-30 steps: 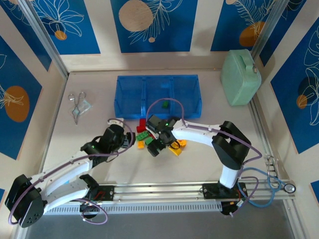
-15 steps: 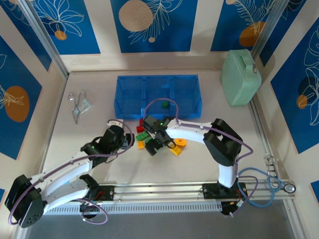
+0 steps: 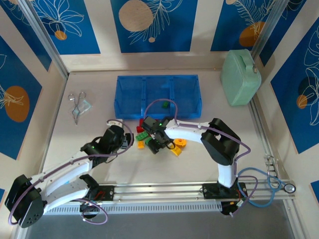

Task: Sort the legos into containers by color
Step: Pick up the lego from the center of the table.

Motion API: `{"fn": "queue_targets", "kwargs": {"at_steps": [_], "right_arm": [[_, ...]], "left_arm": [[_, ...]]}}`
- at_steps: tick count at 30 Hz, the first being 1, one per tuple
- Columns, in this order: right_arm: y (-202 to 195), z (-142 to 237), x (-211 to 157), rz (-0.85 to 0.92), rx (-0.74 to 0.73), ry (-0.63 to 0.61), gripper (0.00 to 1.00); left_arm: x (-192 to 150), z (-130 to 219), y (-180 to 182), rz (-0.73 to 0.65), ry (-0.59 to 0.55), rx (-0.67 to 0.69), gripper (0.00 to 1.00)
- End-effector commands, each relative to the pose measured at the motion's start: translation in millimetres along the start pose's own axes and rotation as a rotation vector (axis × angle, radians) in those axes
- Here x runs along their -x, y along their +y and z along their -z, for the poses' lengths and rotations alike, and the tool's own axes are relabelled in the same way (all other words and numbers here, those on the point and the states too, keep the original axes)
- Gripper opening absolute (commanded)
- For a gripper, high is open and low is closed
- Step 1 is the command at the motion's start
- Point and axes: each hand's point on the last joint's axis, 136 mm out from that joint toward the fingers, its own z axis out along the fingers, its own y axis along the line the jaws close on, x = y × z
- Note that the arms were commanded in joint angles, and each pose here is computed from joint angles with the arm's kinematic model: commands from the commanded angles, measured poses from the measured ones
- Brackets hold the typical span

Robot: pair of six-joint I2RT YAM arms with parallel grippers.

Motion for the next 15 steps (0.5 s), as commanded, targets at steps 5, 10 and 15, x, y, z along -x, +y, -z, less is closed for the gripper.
{"fn": "queue_targets", "kwargs": {"at_steps": [5, 10, 15], "right_arm": [[0.5, 54.0, 3.7, 0.007, 0.025, -0.091, 0.57], [-19.3, 100.1, 43.1, -0.033, 0.053, -0.23, 0.56], [-55.7, 115.5, 87.1, -0.11, 0.046, -0.274, 0.56]], "left_arm": [[-5.9, 6.2, 3.7, 0.003, -0.013, -0.008, 0.65], [-8.0, 9.9, 3.1, 0.011, -0.03, -0.029, 0.64], [-14.0, 14.0, 4.1, -0.011, -0.02, -0.02, 0.64]]}}
